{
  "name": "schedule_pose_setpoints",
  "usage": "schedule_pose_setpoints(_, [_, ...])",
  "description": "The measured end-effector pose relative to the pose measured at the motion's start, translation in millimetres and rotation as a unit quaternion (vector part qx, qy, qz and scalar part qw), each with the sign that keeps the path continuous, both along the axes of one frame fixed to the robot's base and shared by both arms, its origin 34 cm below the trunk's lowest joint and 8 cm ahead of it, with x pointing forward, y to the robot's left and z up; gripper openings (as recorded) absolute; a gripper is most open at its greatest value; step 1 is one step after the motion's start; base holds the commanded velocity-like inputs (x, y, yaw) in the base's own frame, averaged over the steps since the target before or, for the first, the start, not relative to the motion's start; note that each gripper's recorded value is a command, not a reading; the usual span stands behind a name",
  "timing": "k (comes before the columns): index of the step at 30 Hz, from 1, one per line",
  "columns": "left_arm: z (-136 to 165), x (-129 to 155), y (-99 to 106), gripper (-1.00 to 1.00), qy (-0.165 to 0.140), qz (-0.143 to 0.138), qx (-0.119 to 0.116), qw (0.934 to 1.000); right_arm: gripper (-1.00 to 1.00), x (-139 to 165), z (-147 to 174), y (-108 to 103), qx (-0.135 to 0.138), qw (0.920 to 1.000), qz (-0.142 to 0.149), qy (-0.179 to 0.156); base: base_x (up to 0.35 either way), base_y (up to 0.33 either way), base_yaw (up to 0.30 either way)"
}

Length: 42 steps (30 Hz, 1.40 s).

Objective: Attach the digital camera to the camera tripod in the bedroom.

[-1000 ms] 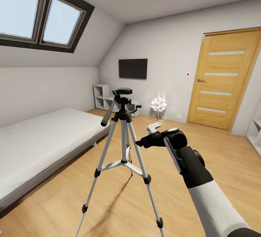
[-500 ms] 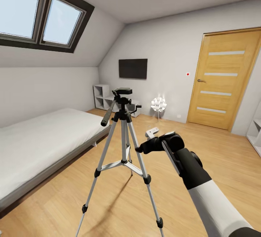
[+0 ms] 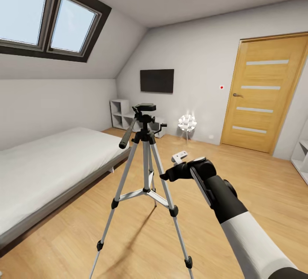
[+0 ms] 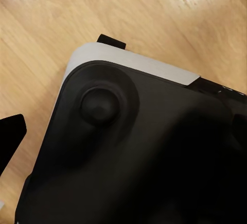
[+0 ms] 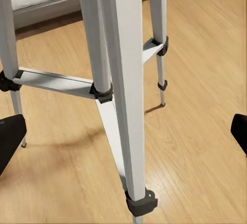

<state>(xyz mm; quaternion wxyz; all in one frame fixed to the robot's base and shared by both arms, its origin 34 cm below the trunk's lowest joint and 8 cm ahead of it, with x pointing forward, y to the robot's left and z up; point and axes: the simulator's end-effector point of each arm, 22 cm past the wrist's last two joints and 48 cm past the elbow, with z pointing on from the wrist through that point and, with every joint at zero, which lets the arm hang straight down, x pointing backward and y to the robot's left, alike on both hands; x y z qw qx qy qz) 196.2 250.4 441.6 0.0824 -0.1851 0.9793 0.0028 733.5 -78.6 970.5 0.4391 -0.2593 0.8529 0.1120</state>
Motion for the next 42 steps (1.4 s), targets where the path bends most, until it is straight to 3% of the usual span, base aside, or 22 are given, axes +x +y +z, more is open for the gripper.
schedule_pose_setpoints(7, [0.0, 0.0, -0.1, 1.0, 0.0, 0.0, 0.0, 1.0, 1.0, 9.5, -14.7, 1.3, 0.003, 0.9999, 0.004, -0.011, 0.0, 0.0, 0.0])
schedule_pose_setpoints(14, [0.0, 0.0, -0.4, 1.0, 0.0, 0.0, 0.0, 1.0, 1.0, 10.4, -22.9, 8.0, 0.028, 0.9996, 0.009, -0.004, 0.0, 0.0, 0.0])
schedule_pose_setpoints(42, [0.0, 0.0, 0.3, 1.0, 0.0, 0.0, 0.0, 1.0, 1.0, 11.6, -23.6, 7.8, 0.031, 0.9995, 0.005, -0.004, 0.052, 0.04, 0.0])
